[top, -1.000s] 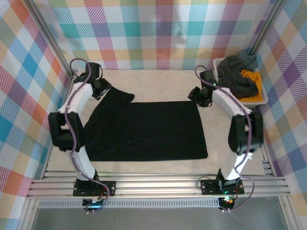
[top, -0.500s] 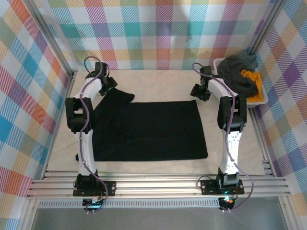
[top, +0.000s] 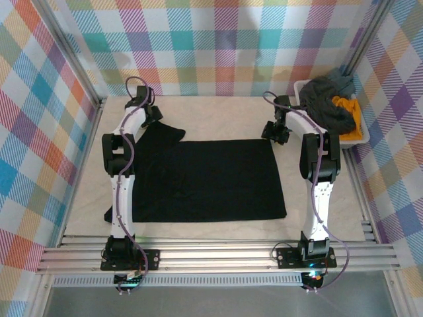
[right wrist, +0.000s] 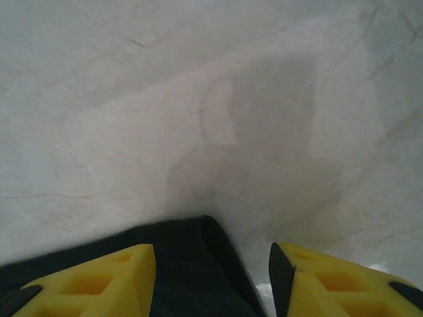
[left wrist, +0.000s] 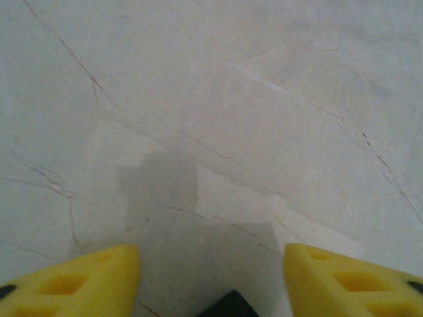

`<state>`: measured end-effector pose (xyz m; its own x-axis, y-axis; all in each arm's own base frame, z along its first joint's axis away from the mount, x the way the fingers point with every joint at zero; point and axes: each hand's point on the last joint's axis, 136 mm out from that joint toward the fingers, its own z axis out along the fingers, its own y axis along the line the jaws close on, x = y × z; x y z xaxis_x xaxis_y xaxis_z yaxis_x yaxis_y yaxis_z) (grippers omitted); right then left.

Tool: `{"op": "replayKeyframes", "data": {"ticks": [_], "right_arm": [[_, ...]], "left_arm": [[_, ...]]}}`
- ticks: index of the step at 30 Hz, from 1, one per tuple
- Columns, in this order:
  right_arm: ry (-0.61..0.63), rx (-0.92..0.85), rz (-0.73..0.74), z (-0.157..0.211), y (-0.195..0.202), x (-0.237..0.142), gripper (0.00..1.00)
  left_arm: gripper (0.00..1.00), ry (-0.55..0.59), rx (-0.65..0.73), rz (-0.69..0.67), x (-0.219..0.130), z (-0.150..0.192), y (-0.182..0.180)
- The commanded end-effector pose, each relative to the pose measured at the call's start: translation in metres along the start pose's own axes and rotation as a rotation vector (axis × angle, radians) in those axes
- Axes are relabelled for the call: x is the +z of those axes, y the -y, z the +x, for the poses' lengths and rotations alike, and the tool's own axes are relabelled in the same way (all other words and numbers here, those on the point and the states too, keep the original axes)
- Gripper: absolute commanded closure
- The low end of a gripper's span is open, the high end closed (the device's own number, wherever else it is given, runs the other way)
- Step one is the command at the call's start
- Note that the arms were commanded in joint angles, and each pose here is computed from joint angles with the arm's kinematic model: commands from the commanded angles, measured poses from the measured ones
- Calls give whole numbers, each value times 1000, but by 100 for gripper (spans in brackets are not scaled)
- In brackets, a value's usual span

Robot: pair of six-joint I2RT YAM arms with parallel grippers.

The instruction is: Fold and stack the t-shirts

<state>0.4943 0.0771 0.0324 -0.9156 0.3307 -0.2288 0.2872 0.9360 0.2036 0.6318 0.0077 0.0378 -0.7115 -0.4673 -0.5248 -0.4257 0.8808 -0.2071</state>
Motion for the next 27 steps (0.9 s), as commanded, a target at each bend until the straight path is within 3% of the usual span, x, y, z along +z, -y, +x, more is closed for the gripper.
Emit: {"op": "replayKeyframes", "data": {"ticks": [1,6,12,16,20,21,27], "right_arm": [[36,-6,-30,-5,-8,-18,50],[46,23,-19,-9,-7,-25,50],[27,56,3,-12,-5,-22,49],[14,66,14,-10,-3,-20,49],[11,76,35,-11,1,-17,49],[11,80,36,-12,1,-16,48],[-18,92,2,-14,-7,-1,49]], "left_arm": [[49,-69,4,30,5,13,4],[52,-136,19,5,-6,26,0],[47,-121,122,-12,-17,34,10],[59,-123,124,-39,-16,33,7],[96,-117,121,-28,-17,29,10],[100,-115,117,-28,-19,28,10],[100,-71,142,-23,-38,20,25]]}}
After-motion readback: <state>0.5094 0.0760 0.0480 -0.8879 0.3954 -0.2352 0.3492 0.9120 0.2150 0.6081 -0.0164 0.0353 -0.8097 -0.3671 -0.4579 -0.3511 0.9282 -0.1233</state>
